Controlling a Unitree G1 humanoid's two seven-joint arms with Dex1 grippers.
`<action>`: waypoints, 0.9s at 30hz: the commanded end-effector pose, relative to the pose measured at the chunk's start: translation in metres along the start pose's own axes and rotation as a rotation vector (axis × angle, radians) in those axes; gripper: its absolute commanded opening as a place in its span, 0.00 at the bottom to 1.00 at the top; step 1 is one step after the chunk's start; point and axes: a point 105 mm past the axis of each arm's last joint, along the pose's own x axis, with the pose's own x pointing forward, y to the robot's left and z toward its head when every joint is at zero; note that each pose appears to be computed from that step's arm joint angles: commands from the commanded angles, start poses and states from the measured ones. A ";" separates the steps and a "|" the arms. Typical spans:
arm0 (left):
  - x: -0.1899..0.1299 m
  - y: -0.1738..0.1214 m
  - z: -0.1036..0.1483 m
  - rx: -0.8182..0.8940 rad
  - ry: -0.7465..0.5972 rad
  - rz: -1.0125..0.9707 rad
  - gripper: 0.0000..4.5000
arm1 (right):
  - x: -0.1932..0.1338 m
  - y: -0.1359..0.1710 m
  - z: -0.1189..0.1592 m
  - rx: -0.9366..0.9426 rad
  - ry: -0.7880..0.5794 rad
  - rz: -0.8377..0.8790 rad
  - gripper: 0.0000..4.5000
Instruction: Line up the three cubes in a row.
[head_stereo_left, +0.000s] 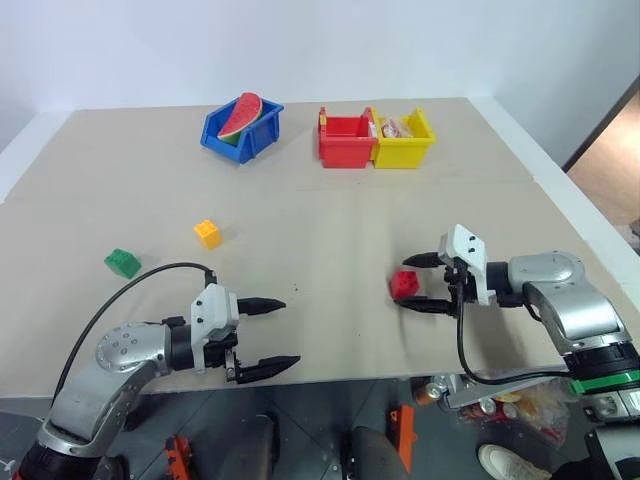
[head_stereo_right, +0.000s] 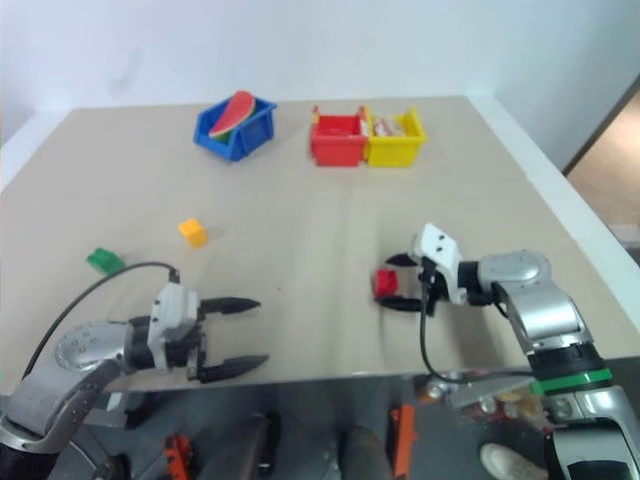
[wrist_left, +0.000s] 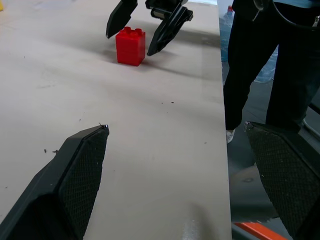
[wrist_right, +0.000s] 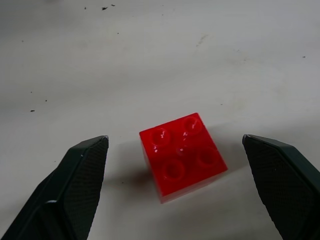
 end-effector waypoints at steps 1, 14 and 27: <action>-0.001 -0.001 0.014 0.063 -0.039 0.006 1.00 | -0.001 -0.004 0.011 -0.036 -0.026 0.000 0.87; 0.003 0.008 0.022 0.159 -0.083 0.038 1.00 | -0.003 -0.007 0.007 -0.038 -0.016 -0.033 0.28; -0.018 0.028 0.009 0.056 -0.082 0.317 1.00 | 0.050 0.013 0.092 -0.199 -0.163 0.165 0.28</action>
